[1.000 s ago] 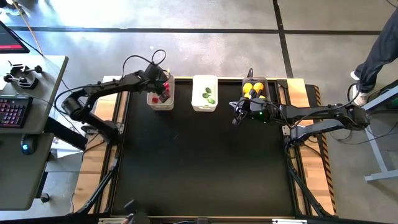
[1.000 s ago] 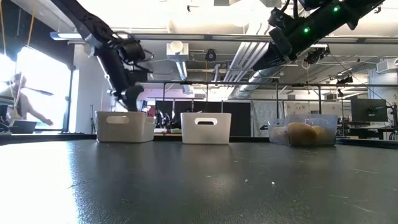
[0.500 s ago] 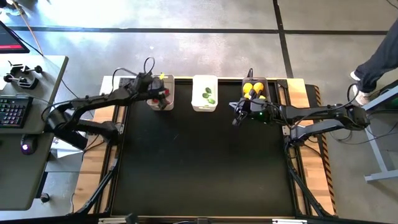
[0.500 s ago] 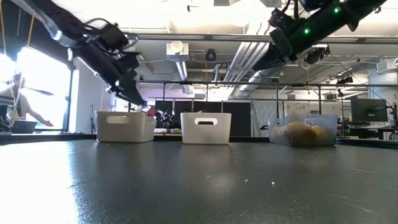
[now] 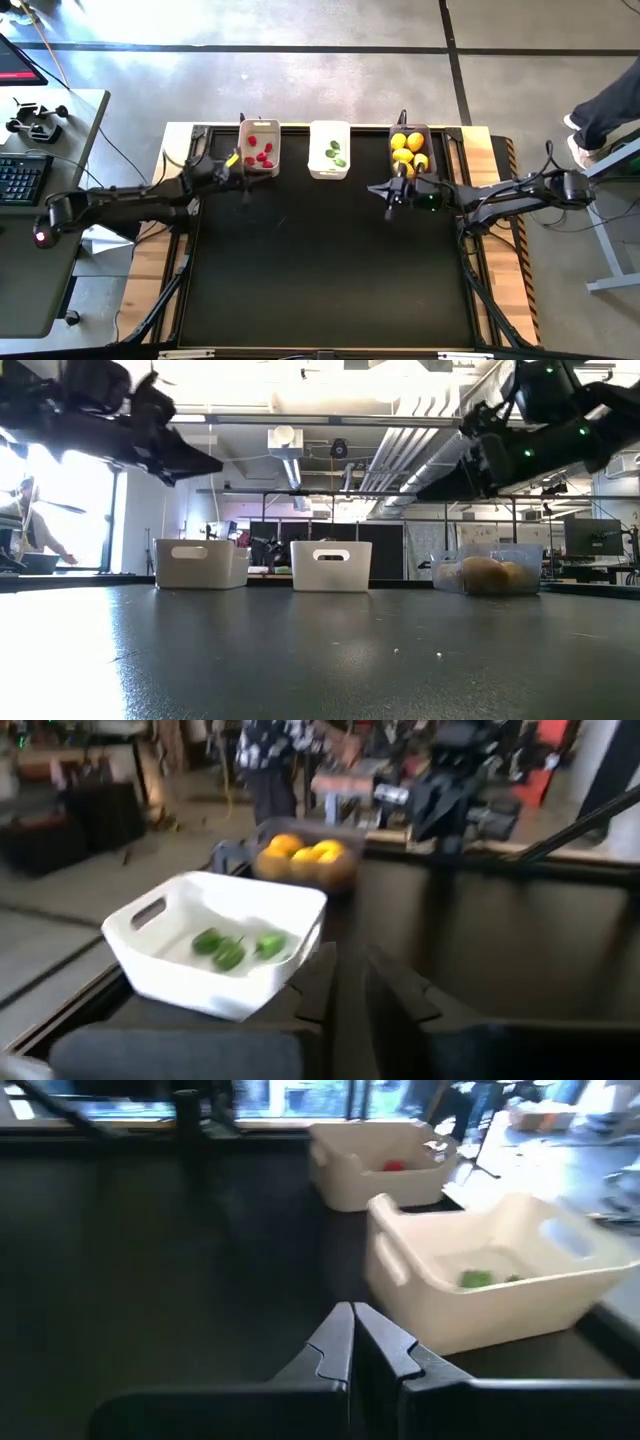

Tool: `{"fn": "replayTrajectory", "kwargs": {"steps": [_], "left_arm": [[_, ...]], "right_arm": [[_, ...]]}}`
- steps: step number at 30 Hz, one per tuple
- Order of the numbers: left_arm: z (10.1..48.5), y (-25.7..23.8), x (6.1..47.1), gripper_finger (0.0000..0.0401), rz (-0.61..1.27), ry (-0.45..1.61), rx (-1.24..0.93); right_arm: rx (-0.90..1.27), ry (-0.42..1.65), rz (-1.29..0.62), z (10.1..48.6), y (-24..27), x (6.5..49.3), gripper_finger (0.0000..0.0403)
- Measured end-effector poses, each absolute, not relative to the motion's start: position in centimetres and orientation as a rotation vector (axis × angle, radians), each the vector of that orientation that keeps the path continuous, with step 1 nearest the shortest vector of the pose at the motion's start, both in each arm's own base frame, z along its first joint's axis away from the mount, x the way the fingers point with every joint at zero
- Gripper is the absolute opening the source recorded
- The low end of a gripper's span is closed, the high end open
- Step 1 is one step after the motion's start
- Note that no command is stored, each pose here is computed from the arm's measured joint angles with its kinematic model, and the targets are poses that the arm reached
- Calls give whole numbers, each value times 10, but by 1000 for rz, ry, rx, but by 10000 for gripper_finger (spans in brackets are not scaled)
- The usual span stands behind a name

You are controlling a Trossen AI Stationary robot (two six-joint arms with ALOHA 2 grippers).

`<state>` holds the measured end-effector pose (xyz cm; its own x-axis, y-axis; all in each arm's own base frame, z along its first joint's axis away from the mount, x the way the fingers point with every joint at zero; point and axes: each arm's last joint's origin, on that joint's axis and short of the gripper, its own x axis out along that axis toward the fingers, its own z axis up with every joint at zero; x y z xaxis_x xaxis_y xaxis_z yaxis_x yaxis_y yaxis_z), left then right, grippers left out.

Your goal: Sort produce into baskets

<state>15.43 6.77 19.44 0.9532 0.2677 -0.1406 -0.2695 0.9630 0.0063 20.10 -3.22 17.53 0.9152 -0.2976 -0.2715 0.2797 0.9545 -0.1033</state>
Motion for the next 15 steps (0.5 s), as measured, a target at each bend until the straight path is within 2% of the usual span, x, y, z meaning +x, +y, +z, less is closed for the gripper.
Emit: {"fn": "replayTrajectory", "kwargs": {"steps": [5,15], "left_arm": [[188,50,145,3,214,81,-2],[184,30,130,0,135,-20,40]], "right_arm": [[-24,277,-247,168,-29,187,0],[-58,139,-269,162,-26,143,0]]}}
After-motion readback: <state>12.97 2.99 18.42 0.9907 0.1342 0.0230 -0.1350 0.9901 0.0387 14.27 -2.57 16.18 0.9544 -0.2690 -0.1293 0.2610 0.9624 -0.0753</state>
